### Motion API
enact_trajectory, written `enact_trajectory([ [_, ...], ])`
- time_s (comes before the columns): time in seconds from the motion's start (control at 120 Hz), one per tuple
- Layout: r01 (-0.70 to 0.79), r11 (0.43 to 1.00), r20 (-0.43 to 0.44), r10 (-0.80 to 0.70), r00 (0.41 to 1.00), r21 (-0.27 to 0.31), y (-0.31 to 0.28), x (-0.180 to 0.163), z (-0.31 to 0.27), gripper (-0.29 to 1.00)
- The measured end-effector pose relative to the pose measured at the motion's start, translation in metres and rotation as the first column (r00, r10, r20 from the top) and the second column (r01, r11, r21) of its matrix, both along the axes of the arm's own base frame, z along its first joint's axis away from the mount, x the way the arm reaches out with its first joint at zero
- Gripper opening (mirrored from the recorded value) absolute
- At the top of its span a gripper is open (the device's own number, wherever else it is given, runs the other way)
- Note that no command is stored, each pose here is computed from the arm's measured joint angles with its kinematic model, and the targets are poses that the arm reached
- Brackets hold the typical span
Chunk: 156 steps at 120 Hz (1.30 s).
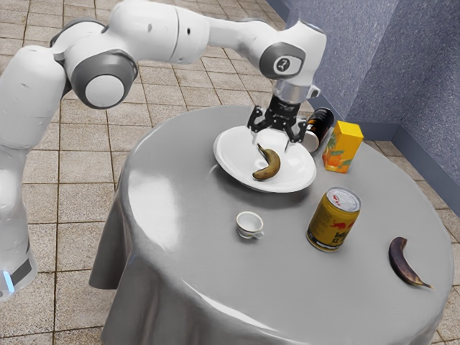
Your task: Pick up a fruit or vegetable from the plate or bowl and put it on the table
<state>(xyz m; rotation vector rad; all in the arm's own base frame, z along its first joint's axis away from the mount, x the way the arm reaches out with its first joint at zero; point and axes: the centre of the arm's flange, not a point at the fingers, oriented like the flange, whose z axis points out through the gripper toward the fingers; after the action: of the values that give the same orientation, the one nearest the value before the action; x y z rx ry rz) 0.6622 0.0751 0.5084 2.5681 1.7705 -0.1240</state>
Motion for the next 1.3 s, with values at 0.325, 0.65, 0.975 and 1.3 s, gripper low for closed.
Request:
enact_trajectory([
  [0.325, -0.04, 0.999, -0.006, 0.04, 0.999, 0.014, 0.002, 0.013, -0.032, 0.7],
  [0.65, -0.059, 0.998, 0.002, 0.059, 0.998, 0.022, 0.003, 0.014, -0.039, 0.7],
  [0.975, -0.069, 0.997, 0.007, 0.069, 0.998, 0.025, 0.003, 0.016, -0.042, 0.7],
  [1.3, -0.071, 0.997, 0.0, 0.071, 0.997, 0.031, 0.003, 0.024, -0.058, 0.7],
])
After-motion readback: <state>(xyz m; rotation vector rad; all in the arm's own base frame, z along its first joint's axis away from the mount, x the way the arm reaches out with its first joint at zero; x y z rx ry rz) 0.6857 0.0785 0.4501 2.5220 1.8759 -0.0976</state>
